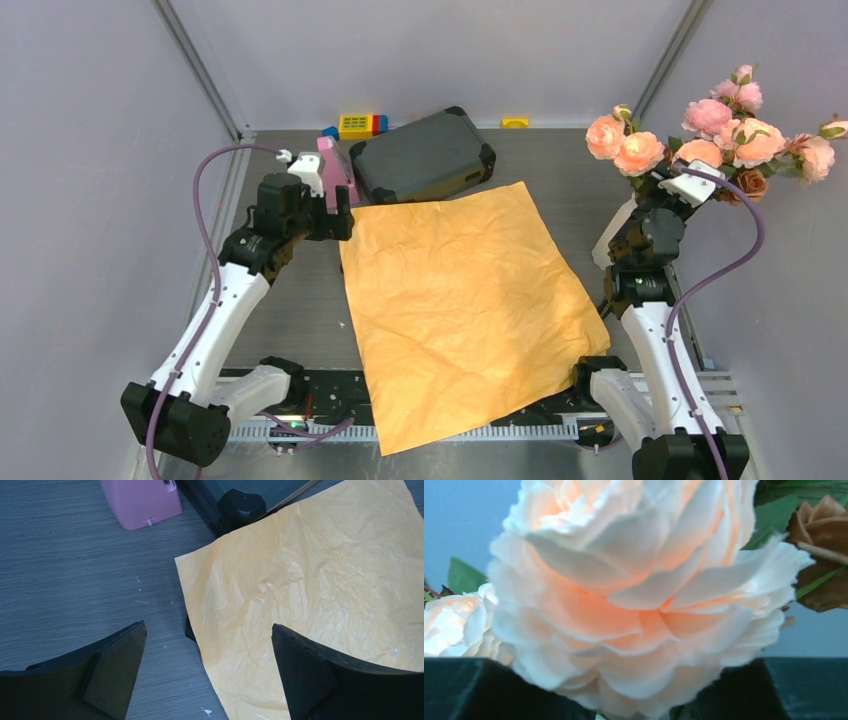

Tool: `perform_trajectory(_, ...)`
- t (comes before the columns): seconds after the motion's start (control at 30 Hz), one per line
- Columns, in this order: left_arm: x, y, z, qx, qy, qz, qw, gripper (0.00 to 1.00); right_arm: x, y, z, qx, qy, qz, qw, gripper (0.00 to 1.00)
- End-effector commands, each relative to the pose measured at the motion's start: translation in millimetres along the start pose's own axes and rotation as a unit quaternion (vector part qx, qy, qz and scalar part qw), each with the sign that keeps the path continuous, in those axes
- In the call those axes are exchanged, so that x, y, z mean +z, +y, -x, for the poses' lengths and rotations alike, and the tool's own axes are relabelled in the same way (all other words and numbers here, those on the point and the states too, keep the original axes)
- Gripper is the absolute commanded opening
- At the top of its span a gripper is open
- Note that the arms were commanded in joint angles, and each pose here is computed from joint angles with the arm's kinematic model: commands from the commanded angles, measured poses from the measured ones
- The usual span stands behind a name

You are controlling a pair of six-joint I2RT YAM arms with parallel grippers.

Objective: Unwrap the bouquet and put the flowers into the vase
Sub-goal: Insert the fake flower into the vase, then reset both arms

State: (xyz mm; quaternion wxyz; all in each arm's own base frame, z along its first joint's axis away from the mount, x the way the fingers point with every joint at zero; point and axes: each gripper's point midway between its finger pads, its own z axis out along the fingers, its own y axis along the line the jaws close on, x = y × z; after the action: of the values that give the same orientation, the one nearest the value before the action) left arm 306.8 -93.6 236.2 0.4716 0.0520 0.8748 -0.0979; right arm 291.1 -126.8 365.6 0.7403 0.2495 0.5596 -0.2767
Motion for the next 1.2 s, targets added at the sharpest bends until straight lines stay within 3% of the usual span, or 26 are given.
perform_trajectory(0.0, -6, -3, 14, -0.003, -0.031, -0.01, 0.999, 1.0, -5, -3, 17, 0.047, -0.016, 0.006, 0.999, 0.52)
perform_trajectory(0.17, -7, -3, 15, -0.004, -0.033, -0.01, 0.999, 1.0, -10, -3, 19, 0.057, -0.009, 0.015, 0.998, 0.57)
perform_trajectory(0.53, -11, -3, 15, -0.005, -0.037, -0.009, 0.999, 1.0, -27, 6, 10, 0.088, 0.014, 0.065, 0.994, 0.78)
perform_trajectory(1.03, -11, 2, 15, -0.009, -0.038, 0.003, 0.999, 1.0, -67, 28, 2, 0.196, 0.075, 0.158, 0.965, 0.81)
perform_trajectory(1.17, -11, 7, 14, -0.016, -0.031, 0.014, 0.999, 1.0, -80, 37, -8, 0.207, 0.116, 0.188, 0.953, 0.84)
